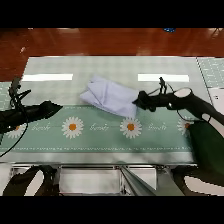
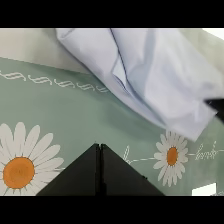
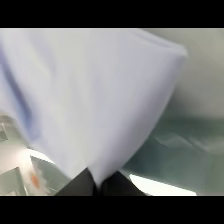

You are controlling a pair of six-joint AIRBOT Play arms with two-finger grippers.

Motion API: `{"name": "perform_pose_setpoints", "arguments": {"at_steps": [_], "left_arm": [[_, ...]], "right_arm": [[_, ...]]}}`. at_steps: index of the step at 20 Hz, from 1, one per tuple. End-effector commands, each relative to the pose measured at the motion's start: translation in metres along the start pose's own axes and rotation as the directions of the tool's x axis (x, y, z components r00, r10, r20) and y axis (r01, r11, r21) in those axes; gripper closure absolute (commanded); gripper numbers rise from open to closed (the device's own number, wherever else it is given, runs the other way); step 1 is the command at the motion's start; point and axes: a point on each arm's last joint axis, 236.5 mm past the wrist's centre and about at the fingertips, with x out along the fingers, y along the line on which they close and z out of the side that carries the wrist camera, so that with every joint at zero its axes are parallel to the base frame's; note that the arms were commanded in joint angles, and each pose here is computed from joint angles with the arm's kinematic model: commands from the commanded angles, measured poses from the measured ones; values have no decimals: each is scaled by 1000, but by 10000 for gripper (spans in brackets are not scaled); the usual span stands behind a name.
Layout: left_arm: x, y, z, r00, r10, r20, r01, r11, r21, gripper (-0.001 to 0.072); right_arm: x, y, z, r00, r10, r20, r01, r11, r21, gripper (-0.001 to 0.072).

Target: Fold the shirts.

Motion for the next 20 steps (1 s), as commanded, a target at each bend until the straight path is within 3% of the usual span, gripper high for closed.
{"name": "perform_pose_setpoints", "arguments": {"at_steps": [1, 5, 10, 20], "left_arm": [[0, 0, 0, 1000, 0, 1, 0, 1000, 0, 691], [0, 0, 0, 1000, 1, 1, -1, 1000, 0, 691], [0, 0, 0, 1000, 0, 0, 0, 1000, 0, 691], [0, 0, 0, 1000, 0, 1, 0, 1000, 0, 690]], "right_arm": [[-24, 83, 43, 995, 82, 54, -70, 978, -196, 691], [-88, 159, 86, 984, 59, 165, 7, 928, -373, 691], [-192, 233, 115, 944, 152, 293, 6, 880, -475, 691], [-387, 149, 108, 840, -76, 538, 246, 936, -251, 693]]}}
